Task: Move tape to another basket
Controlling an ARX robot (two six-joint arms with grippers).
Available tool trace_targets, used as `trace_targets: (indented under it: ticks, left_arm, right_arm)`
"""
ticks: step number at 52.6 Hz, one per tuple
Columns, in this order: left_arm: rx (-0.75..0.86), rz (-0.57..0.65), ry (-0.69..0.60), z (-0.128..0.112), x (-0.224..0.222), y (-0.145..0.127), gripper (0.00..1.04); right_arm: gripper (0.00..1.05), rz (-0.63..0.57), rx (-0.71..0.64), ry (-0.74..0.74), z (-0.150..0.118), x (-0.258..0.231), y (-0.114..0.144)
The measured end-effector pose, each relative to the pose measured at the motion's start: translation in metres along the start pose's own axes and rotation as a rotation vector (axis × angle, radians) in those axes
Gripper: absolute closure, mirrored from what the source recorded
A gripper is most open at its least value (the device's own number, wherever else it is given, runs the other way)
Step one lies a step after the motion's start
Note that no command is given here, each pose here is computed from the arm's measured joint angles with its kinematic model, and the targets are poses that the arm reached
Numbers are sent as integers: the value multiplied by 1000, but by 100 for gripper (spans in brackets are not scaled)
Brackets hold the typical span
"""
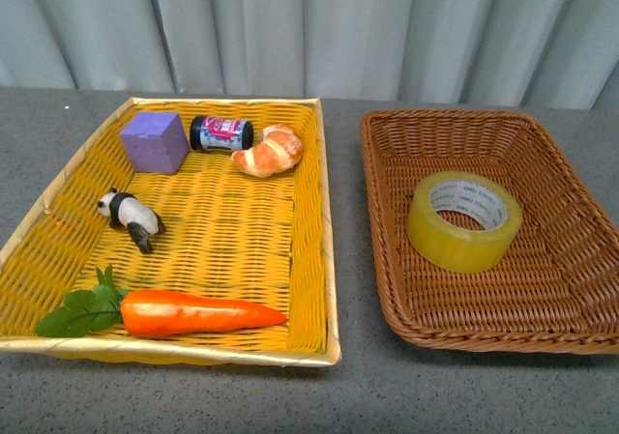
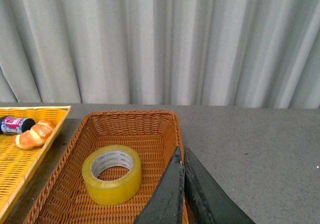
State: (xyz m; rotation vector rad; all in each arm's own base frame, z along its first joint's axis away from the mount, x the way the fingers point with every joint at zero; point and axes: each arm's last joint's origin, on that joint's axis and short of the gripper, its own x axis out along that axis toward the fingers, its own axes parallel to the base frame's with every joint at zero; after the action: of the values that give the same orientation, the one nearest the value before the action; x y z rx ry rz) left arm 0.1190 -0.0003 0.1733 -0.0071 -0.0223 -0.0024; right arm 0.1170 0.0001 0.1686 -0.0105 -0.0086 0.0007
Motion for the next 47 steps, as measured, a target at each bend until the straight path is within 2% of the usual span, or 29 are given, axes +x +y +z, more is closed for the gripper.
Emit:
trace_targets:
  ticks: [30, 35, 47]
  left_arm:
    - [0, 0, -1, 0, -11, 0, 101]
    - [0, 1, 35, -5, -19, 0, 101]
    - [0, 0, 8, -3, -22, 0, 99]
  right_arm:
    - [104, 2, 0, 32, -5, -15, 0]
    - [104, 1, 0, 3, -3, -19, 0]
    - [103, 1, 0, 5, -3, -19, 0]
